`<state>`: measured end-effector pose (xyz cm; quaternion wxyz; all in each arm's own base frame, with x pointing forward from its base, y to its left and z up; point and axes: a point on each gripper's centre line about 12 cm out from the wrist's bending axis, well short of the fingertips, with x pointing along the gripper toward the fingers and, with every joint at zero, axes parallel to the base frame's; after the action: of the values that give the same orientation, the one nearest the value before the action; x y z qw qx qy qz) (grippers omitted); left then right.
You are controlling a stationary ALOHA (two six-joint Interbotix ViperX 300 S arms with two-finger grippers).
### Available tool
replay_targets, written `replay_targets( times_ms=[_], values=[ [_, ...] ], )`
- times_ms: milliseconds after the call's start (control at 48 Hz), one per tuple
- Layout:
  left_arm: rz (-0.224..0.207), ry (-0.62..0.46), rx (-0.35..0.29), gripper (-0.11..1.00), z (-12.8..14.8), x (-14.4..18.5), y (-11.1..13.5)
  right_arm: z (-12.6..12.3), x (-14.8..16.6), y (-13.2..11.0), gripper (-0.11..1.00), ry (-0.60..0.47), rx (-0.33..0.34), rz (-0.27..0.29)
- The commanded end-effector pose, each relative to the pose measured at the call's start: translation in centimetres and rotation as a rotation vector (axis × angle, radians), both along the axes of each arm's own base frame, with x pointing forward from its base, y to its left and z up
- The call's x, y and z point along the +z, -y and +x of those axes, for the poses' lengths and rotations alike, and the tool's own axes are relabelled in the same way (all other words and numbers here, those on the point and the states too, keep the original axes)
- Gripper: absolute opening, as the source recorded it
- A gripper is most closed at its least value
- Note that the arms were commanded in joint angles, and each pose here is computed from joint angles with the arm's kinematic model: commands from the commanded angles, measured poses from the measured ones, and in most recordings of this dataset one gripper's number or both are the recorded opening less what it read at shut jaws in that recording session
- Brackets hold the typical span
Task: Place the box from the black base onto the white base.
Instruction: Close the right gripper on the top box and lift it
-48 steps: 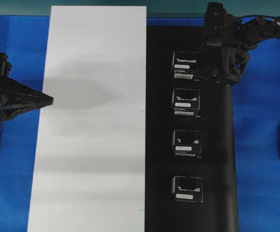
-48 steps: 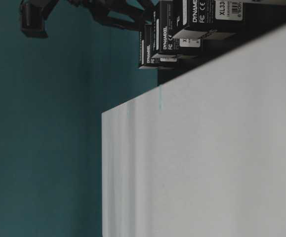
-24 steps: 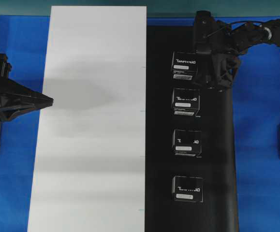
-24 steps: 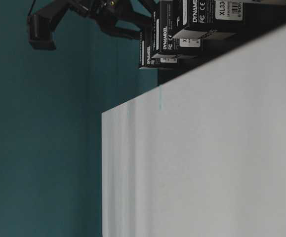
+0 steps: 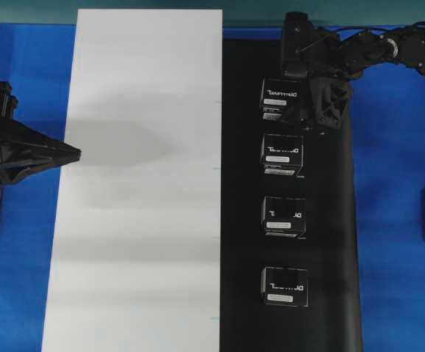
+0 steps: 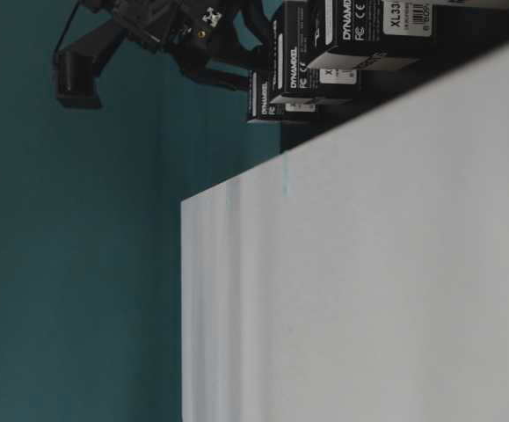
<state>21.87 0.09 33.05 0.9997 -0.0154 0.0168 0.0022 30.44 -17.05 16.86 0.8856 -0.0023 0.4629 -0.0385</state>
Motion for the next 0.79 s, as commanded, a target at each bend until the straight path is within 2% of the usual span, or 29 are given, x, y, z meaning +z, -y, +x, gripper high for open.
replay_targets(
  times_ms=[0, 208, 312, 437, 521, 771],
  values=[
    [0.002, 0.028, 0.0, -0.07, 0.16, 1.11, 0.0, 0.35, -0.04, -0.22, 1.0, 0.005, -0.001, 0.006],
    [0.002, 0.028, 0.0, -0.07, 0.16, 1.11, 0.0, 0.28, -0.08, -0.29, 0.95, 0.006, -0.031, 0.03],
    [0.002, 0.028, 0.0, -0.07, 0.16, 1.11, 0.0, 0.2, -0.07, -0.36, 0.84, 0.005, -0.031, 0.032],
    [0.002, 0.028, 0.0, -0.07, 0.16, 1.11, 0.0, 0.09, -0.14, -0.48, 0.66, 0.0, -0.028, 0.039],
    [0.002, 0.028, -0.002, -0.07, 0.16, 1.11, 0.04, 0.07, -0.1, -0.52, 0.61, 0.0, -0.029, 0.042],
    [0.002, 0.026, 0.0, -0.07, 0.16, 1.09, 0.0, -0.06, 0.28, -0.69, 0.59, 0.009, -0.03, 0.04]
  ],
)
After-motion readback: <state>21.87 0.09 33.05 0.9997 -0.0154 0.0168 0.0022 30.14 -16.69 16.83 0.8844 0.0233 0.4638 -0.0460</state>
